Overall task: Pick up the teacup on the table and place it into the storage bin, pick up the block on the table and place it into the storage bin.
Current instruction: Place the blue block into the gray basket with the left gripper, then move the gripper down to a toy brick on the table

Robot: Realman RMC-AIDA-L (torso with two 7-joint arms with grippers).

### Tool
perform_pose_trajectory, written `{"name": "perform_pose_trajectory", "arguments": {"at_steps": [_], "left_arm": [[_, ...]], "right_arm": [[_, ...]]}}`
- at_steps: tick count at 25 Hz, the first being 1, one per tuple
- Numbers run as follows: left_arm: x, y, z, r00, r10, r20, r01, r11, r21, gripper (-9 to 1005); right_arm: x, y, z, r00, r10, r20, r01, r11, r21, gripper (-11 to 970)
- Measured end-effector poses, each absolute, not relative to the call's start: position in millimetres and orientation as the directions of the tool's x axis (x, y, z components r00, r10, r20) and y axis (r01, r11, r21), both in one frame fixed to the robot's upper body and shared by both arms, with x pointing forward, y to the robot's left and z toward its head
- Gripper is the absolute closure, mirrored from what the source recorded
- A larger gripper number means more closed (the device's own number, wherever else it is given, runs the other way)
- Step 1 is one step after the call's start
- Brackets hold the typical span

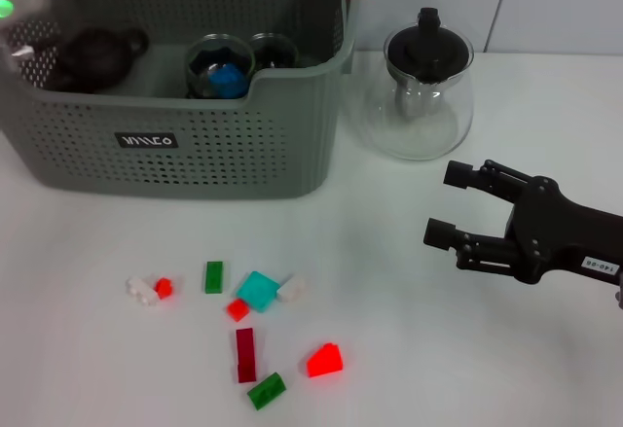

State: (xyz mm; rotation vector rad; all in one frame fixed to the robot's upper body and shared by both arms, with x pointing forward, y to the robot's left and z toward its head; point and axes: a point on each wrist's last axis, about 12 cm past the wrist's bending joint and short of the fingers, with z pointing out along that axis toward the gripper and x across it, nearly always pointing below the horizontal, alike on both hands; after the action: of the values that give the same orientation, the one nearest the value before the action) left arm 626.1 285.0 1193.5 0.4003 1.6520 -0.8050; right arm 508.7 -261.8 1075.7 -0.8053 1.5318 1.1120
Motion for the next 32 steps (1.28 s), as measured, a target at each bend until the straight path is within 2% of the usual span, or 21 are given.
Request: {"name": "perform_pose_trajectory", "arguments": {"at_steps": [4, 9, 15, 19, 21, 22, 32], "left_arm": [[591.4, 313.5, 1195.6, -0.167, -0.324, -0.931, 0.752, 0.569, -0.333, 413], [552.7, 333.8, 1183.5, -0.153, -0.311, -0.938, 0.815, 0.497, -0.298, 414], [516.5, 343.2, 1147.6, -0.234, -0.109, -0.966, 0.821, 0.511, -0.256, 415], [488.8, 341.1, 1116.1, -0.189, 0.081, -0.979, 0.860, 0.495, -0.125, 416], [480.2, 340.9, 1102.3, -0.174, 0.132, -0.976, 0.858, 0.508, -0.084, 416], [471.5, 341.0, 1086.4, -0.174, 0.172, -0.970, 0.844, 0.533, -0.057, 416], [446.6, 337.6, 1037.4, -0.221, 0.240, -0.945, 0.770, 0.637, -0.018, 416]], "right_arm": [[508.5, -261.9, 1075.8, -0.242, 0.051, -0.969, -0.906, 0.345, 0.244, 14], [507.9, -262.1, 1075.2, -0.242, 0.048, -0.969, -0.906, 0.345, 0.244, 14], [506.9, -262.8, 1073.4, -0.246, 0.046, -0.968, -0.903, 0.352, 0.246, 14], [507.7, -261.1, 1073.0, -0.248, 0.045, -0.968, -0.903, 0.350, 0.248, 14], [507.4, -261.0, 1072.7, -0.250, 0.045, -0.967, -0.903, 0.350, 0.250, 14], [506.5, -261.7, 1072.0, -0.253, 0.047, -0.966, -0.901, 0.353, 0.253, 14], [505.7, -262.3, 1071.5, -0.260, 0.049, -0.964, -0.899, 0.353, 0.260, 14]]}}
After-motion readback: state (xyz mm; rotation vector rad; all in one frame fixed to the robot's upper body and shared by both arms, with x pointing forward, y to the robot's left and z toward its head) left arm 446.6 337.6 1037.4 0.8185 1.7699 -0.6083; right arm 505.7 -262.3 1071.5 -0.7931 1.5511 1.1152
